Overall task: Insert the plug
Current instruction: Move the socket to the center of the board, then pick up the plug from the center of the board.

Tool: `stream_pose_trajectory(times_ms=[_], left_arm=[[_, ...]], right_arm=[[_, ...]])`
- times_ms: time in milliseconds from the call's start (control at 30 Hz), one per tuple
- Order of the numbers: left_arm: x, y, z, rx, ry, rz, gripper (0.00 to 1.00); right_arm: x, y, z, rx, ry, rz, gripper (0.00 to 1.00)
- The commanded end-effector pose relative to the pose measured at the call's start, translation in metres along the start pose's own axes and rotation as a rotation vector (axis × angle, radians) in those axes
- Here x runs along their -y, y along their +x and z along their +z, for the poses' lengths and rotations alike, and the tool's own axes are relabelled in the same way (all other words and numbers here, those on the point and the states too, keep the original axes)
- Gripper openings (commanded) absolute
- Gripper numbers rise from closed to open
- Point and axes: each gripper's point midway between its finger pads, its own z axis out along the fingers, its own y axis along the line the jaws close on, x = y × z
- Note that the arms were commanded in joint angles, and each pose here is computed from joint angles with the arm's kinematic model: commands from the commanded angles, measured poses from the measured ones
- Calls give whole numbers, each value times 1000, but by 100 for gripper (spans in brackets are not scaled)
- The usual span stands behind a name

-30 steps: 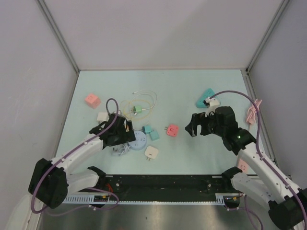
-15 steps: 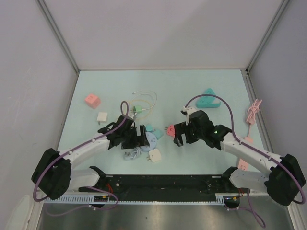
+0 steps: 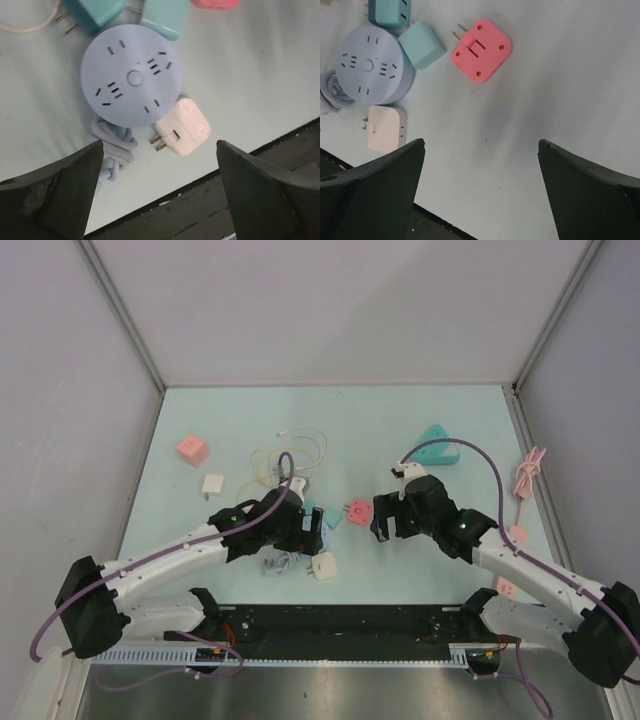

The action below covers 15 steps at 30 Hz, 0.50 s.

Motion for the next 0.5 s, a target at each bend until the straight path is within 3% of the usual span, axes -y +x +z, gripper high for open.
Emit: stream_pose_trajectory(times_ms=[0, 167, 333, 467], left_arm=[[15, -7, -8, 0, -29, 249, 99], [45, 18, 3, -91, 16, 429, 96], [43, 40, 21, -189, 7, 536, 88], [41, 49, 33, -235, 17, 600, 87]], right_arm=[[9, -29, -20, 167, 35, 52, 100], [18, -42, -45, 279, 36, 85, 100], [22, -45, -58, 321, 34, 99, 99], [24, -42, -61, 320, 35, 101, 98]])
